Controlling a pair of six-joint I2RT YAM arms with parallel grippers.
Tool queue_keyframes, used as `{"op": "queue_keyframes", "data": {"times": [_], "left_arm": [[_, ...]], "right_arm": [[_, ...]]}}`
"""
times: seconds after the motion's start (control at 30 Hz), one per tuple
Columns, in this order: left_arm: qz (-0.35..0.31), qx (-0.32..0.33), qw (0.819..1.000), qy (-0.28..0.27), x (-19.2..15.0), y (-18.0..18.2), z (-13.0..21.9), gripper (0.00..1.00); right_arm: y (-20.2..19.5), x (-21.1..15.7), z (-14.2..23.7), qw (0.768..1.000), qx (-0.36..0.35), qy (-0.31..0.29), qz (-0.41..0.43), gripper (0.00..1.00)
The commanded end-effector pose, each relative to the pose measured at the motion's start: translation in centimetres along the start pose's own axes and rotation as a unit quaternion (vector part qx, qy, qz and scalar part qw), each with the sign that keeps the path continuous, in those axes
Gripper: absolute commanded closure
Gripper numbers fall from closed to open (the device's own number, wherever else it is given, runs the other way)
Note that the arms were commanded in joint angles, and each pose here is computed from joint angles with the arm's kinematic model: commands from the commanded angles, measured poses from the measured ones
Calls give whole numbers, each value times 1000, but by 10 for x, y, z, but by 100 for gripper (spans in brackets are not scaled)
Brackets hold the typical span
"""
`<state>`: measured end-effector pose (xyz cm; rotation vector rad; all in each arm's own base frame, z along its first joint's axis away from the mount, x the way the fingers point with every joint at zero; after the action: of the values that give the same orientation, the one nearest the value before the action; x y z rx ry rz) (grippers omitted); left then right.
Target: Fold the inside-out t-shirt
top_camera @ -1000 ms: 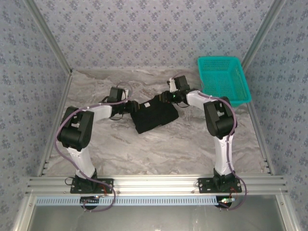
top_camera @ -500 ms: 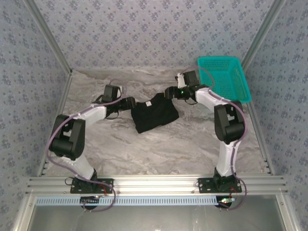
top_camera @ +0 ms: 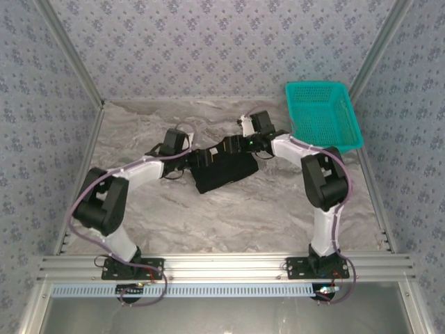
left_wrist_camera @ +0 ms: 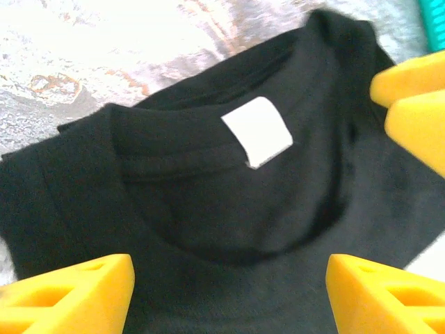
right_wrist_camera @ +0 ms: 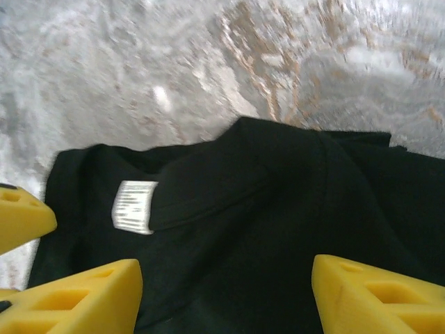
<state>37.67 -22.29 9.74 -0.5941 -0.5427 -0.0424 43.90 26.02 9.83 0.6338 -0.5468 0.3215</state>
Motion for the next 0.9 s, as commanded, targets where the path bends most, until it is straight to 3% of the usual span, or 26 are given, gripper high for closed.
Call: {"op": "queue_keyframes", "data": {"times": [0.0, 0.1, 0.2, 0.37, 0.47, 0.57, 0.7, 0.87], "left_arm": [[-8, 8, 1000, -3, 13, 11, -22, 27], [1, 7, 1000, 2, 14, 19, -33, 27], [-4, -13, 1000, -19, 28, 8, -22, 27], [-33, -40, 996, -70, 48, -24, 22, 26], [-48, -59, 995, -69, 39, -48, 33, 25], [-56, -75, 995, -33, 16, -75, 18, 26], [-52, -84, 995, 2, 1, -106, -14, 28], [-42, -41, 997, 54, -20, -112, -52, 29]], "right_arm": [[-22, -6, -17, 999, -1, 16, -28, 36], [-41, -16, -27, 998, -9, 35, -59, 39], [-39, -11, -19, 998, -4, 34, -57, 40], [-23, 11, 29, 999, 15, -9, -41, 34], [-15, 15, 60, 997, 33, -41, -48, 29], [-23, 13, 85, 995, 15, -67, -74, 28], [-53, -15, 109, 988, -64, -70, -118, 28], [-59, -27, 125, 986, -100, -71, -116, 28]]}}
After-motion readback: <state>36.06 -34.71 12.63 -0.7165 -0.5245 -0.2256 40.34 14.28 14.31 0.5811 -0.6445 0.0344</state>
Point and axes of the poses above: each hand's point on the last joint's axis, 136 mm out from that joint toward the fingers, its own z axis back along the fingers, its own y axis along the line the jaws close on, x = y × z, the point moved 2 cm from there along z, back along the fingers, and after that the axes turned 1 degree about z, right-handed, at the moved point
